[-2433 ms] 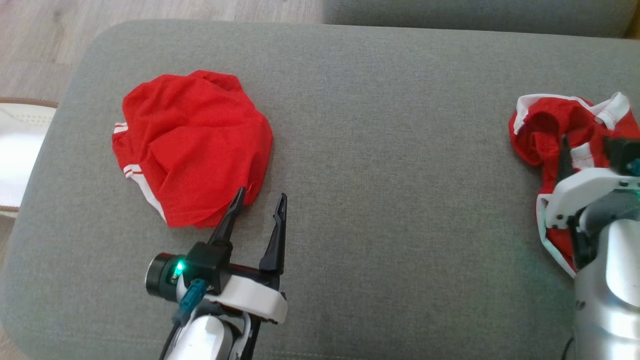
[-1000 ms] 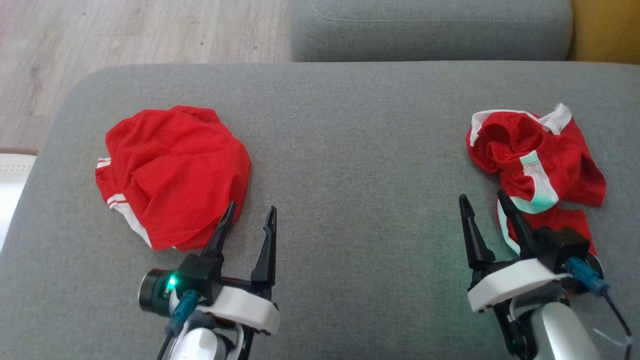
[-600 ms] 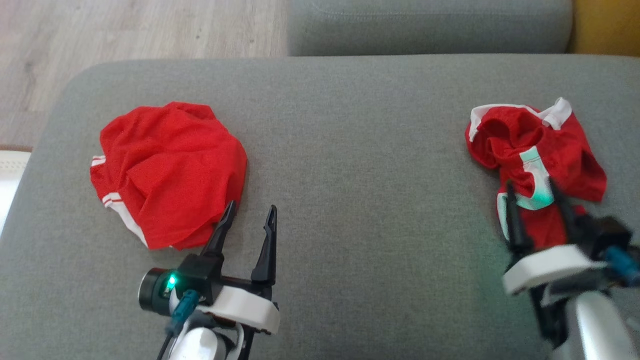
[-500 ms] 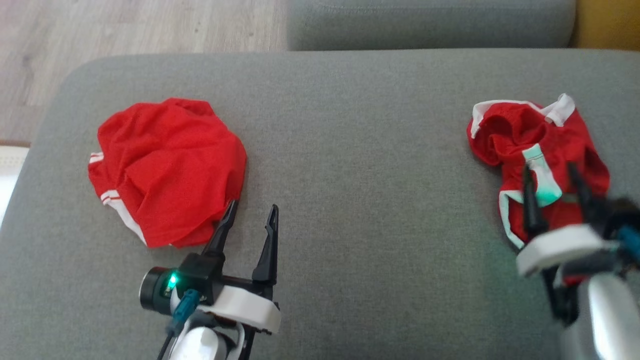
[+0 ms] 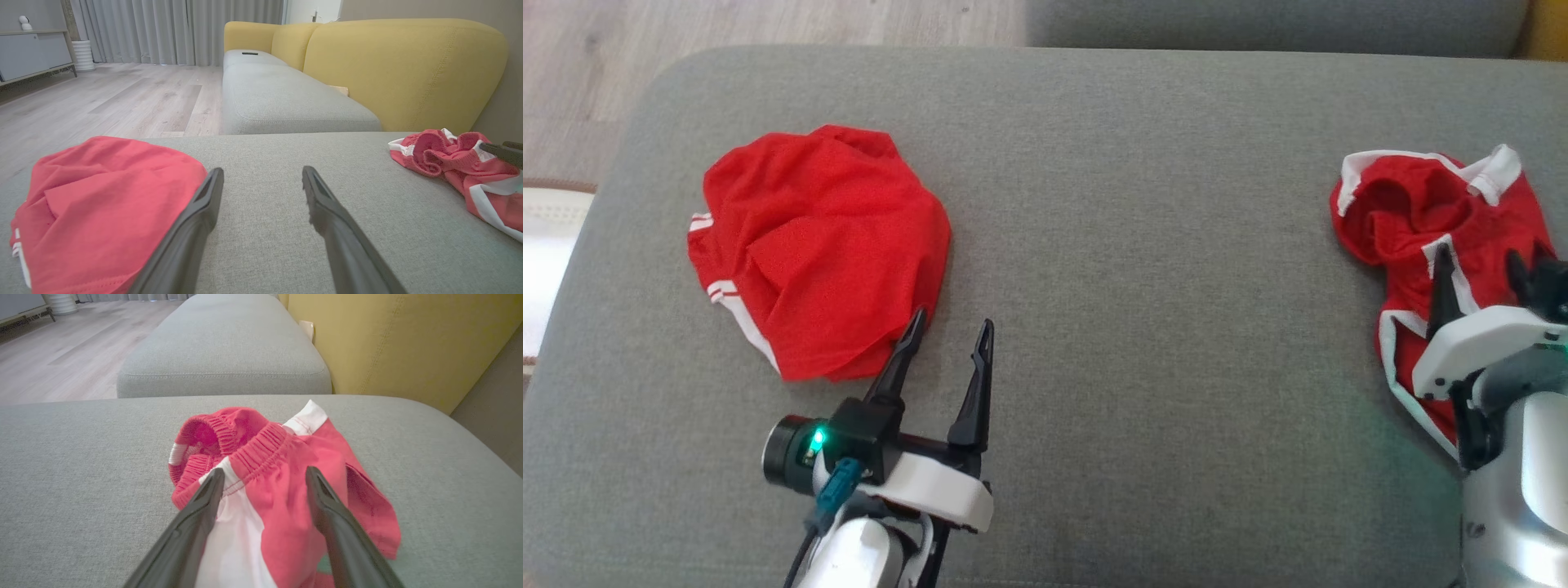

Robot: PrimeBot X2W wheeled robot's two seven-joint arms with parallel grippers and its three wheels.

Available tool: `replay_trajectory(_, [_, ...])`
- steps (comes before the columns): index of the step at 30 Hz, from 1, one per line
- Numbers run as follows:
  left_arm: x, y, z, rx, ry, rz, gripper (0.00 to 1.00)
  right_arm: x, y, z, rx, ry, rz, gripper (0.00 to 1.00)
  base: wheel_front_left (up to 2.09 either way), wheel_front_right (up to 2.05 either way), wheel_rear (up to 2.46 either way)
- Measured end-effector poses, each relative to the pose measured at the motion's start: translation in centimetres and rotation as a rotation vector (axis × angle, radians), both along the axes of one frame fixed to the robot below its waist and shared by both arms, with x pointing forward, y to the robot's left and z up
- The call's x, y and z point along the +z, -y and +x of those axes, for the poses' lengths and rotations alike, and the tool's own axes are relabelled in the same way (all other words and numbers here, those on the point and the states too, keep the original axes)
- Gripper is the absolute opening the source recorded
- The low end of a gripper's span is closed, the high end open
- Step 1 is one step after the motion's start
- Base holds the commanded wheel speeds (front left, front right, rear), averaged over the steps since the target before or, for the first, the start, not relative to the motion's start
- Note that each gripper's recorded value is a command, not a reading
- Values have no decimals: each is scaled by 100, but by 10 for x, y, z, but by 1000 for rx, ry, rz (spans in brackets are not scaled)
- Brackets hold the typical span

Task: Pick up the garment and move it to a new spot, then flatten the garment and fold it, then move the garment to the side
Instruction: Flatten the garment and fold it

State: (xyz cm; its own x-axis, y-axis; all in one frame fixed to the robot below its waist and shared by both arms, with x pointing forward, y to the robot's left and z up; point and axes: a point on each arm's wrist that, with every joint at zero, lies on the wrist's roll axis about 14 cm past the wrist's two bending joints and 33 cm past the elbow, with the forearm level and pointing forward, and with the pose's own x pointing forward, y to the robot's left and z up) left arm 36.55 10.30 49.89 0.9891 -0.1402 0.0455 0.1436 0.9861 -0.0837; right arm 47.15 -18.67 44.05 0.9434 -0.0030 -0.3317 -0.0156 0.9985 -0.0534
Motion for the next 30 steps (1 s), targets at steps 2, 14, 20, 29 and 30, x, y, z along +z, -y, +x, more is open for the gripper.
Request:
replay_trajectory(2, [-1,-2,0,7,-3,1,100,-5,-2,2,2,-18,9,100,0,0,0])
replay_trajectory(14, [-5,-2,0,10,-16,-8,100,-30,-11,-4,15,-96,36,0,0,0,0])
replay_trajectory(20, [-4,0,1,1,-14,-9,100,-6,-35,7,79,25,82,0,0,0,0])
replay_trajectory(29, [2,3,0,-9,3,-8,100,19,-122,-10,332,96,197,0,0,0,0])
replay_trajectory(30, [2,3,-1,-8,4,-8,100,16,-134,-17,369,84,207,0,0,0,0])
